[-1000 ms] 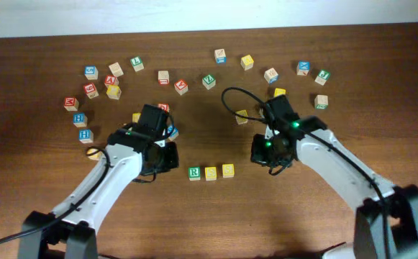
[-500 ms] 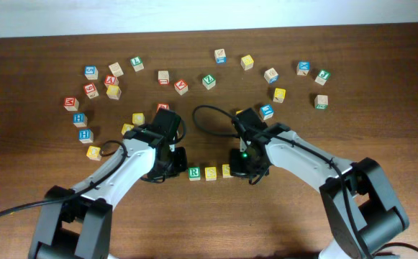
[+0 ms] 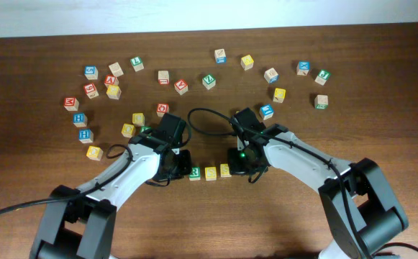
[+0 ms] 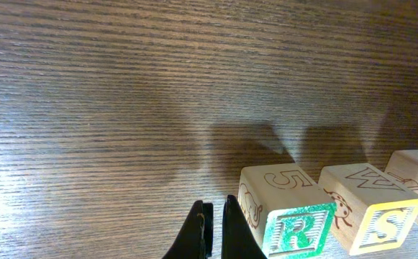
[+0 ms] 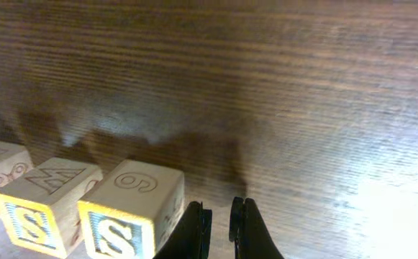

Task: Spell out RSS

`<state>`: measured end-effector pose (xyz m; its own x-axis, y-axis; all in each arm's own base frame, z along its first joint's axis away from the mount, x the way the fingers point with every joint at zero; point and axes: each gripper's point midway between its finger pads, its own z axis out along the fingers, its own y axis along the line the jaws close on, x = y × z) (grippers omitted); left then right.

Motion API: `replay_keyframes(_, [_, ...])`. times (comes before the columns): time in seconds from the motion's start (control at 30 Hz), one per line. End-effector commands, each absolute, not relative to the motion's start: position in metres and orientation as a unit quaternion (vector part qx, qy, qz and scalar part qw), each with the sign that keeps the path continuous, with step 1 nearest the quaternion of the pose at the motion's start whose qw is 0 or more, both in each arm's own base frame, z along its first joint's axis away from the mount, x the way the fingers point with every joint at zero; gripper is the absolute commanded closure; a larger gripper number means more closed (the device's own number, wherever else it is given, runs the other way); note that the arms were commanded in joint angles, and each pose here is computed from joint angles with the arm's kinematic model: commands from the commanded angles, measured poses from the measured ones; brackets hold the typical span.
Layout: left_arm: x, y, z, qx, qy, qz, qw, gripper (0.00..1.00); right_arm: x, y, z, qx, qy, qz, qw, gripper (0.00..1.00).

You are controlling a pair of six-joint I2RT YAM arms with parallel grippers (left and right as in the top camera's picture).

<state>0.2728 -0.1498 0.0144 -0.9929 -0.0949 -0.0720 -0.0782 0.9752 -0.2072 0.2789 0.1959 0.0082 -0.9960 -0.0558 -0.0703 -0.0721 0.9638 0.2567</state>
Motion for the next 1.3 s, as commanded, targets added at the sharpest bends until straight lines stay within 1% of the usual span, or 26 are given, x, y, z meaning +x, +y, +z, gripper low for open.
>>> replay_keyframes(0.0, [0.269, -0.150, 0.009, -0.050, 0.993, -0.101, 0.031, 1.00, 0.283, 0.195, 0.007, -0.059, 0.990, 0.121, 0.047, 0.96])
replay_keyframes(0.07, [0.269, -0.150, 0.009, -0.050, 0.993, -0.101, 0.031, 1.00, 0.286, 0.199, 0.008, -0.061, 0.989, 0.128, 0.052, 0.96])
replay_keyframes(0.1, [0.269, -0.150, 0.009, -0.050, 0.993, -0.101, 0.031, 1.00, 0.285, 0.214, 0.012, -0.078, 0.981, 0.169, 0.051, 0.96])
replay_keyframes(0.13, [0.269, -0.150, 0.009, -0.050, 0.993, -0.101, 0.031, 1.00, 0.285, 0.217, 0.014, -0.079, 0.979, 0.180, 0.049, 0.96])
replay_keyframes(0.33, [0.268, -0.150, 0.009, -0.050, 0.993, -0.101, 0.031, 1.00, 0.279, 0.218, 0.013, -0.079, 0.979, 0.184, 0.036, 0.96])
replay_keyframes(0.63, [0.267, -0.153, 0.009, -0.049, 0.993, -0.109, 0.025, 1.00, 0.263, 0.209, 0.010, 0.039, 0.985, 0.169, -0.019, 0.96])
replay_keyframes(0.77, [0.264, -0.165, 0.010, -0.032, 0.992, -0.117, 0.027, 1.00, 0.260, 0.214, 0.012, 0.050, 0.982, 0.182, -0.031, 0.96])
replay_keyframes(1.23, [0.264, -0.171, 0.011, -0.024, 0.991, -0.125, 0.030, 1.00, 0.256, 0.220, 0.014, 0.042, 0.978, 0.199, -0.041, 0.96])
replay_keyframes(1.27, [0.263, -0.173, 0.011, -0.022, 0.991, -0.128, 0.030, 1.00, 0.256, 0.219, 0.014, 0.026, 0.979, 0.199, -0.039, 0.96])
